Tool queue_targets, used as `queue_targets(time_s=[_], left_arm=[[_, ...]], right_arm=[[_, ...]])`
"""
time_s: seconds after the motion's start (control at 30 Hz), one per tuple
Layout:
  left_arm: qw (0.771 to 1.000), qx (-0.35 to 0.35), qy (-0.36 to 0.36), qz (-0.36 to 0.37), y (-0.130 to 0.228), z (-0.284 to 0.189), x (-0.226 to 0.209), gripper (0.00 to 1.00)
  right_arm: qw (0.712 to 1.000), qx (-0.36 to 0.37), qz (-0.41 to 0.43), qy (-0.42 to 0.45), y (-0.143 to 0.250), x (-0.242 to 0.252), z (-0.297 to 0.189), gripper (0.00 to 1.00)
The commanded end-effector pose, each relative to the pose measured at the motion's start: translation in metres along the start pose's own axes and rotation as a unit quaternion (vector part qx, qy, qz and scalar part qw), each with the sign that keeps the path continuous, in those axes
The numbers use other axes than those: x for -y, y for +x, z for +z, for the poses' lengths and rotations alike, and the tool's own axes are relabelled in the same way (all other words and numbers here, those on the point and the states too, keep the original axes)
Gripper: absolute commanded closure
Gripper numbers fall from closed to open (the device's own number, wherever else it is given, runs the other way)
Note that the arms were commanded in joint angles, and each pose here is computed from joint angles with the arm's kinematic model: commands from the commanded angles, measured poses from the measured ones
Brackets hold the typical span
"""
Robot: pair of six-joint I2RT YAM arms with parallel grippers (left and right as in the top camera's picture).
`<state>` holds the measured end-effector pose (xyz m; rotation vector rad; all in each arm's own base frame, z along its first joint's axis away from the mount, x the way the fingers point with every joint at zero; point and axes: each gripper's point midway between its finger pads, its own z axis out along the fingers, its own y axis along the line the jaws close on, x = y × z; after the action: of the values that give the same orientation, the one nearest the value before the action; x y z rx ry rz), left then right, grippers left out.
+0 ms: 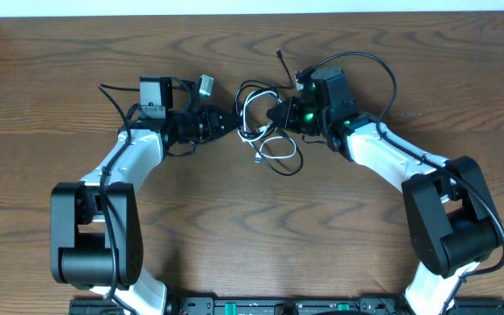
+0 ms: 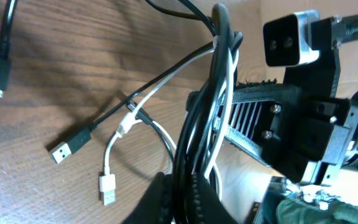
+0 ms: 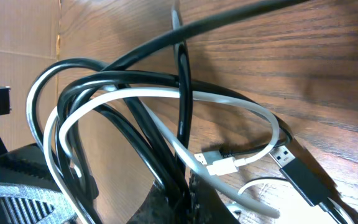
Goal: Untangle cables
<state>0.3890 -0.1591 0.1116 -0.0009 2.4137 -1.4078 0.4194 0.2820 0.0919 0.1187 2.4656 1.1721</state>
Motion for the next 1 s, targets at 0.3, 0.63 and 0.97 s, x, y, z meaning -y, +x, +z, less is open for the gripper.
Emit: queue_targets(time_s=[0.3, 0.63, 0.97], left_arm=[[1.000, -0.004, -0.007, 0.022, 0.002, 0.004, -0.005, 0.85], [1.000, -0.011, -0.026, 0.003, 0.007, 0.004, -0.013, 0.79], [0.999, -0.021, -0.036, -0.001, 0.014, 0.009, -0.014, 0.79]], right_arm=[[1.000, -0.002, 0.007, -0.010, -0.003, 0.000, -0.002, 0.99], [1.000, 0.003, 0.007, -0.011, -0.007, 0.001, -0.004, 0.99], [1.000, 0.006, 0.013, -0.015, -0.009, 0.000, -0.004, 0.99]])
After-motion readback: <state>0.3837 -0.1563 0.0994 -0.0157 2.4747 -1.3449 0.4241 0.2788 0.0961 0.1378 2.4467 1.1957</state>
